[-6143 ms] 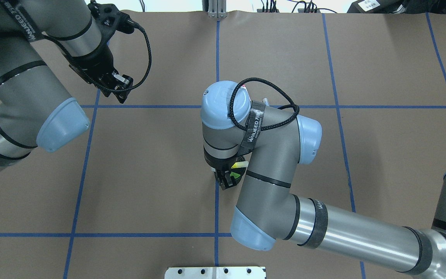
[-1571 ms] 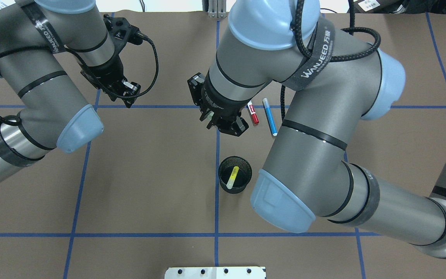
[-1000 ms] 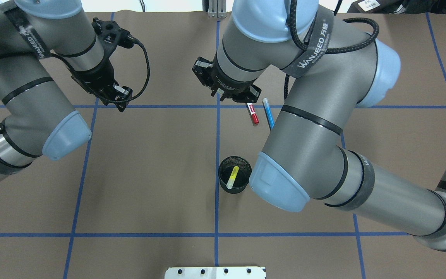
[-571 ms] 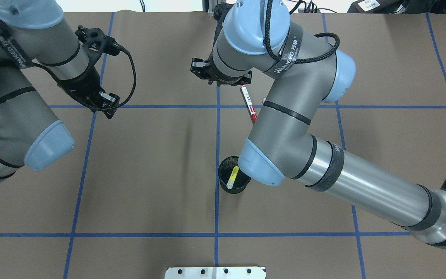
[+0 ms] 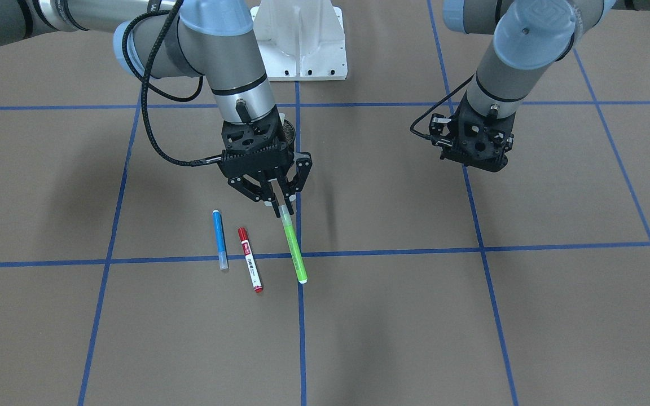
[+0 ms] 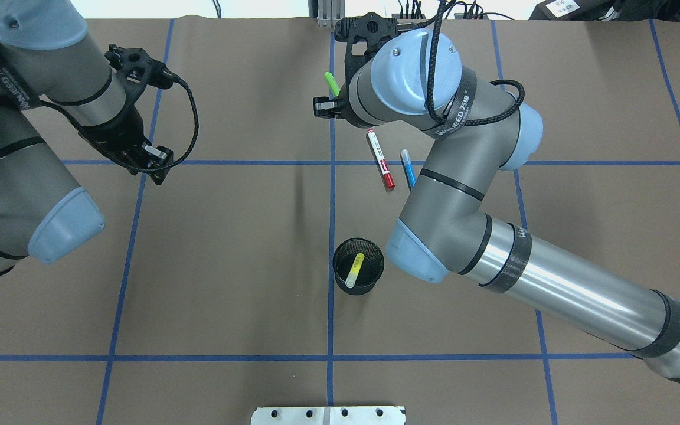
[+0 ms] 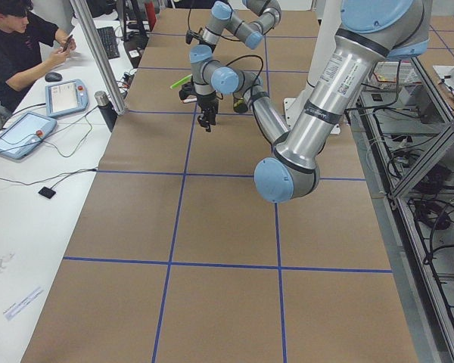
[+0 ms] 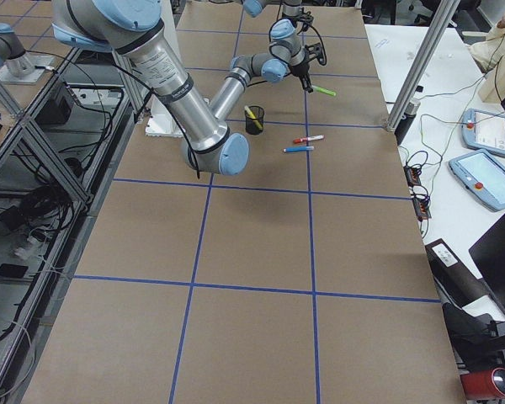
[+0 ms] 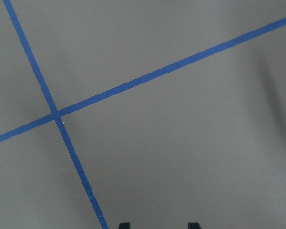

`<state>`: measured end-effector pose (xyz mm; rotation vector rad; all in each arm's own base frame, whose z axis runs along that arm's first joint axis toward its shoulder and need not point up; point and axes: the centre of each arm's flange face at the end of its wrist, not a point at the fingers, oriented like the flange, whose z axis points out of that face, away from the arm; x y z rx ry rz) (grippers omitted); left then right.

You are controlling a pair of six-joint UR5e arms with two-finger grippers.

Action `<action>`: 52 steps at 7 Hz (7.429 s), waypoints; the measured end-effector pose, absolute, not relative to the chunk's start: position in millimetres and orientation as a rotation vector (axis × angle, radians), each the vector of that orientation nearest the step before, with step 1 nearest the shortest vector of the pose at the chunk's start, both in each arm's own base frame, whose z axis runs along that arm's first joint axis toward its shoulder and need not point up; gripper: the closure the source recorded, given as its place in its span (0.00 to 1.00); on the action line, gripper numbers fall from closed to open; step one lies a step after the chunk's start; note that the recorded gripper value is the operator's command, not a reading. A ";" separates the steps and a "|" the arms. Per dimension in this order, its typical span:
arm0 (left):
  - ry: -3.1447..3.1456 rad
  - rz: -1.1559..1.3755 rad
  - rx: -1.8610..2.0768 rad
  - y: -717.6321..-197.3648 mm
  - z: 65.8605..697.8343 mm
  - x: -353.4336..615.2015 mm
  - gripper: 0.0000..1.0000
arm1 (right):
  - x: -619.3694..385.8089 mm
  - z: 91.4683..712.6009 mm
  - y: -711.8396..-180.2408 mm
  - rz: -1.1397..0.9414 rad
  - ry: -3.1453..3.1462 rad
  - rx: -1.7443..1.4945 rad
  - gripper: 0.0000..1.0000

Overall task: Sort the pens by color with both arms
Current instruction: 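Lower the green highlighter beside the red marker and open the right gripper, then raise the right gripper away while the left gripper moves over the cup, then lower the left gripper into the cup and grasp the yellow highlighter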

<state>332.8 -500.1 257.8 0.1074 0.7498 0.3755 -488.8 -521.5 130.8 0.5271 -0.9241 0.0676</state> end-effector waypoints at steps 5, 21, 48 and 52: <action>0.750 0.375 0.106 -499.1 258.6 331.9 0.49 | -528.7 197.5 -543.3 -0.120 -0.773 0.482 1.00; 0.957 0.449 0.032 -402.4 121.3 473.6 0.45 | -324.7 216.9 -452.3 -0.181 -0.807 0.093 0.00; 0.939 0.317 -0.081 -387.7 95.5 602.3 0.58 | -313.5 225.8 -481.2 0.023 -0.790 0.025 0.00; 0.919 0.310 -0.094 -386.6 101.4 600.5 0.62 | -313.6 224.5 -481.3 0.022 -0.792 0.026 0.00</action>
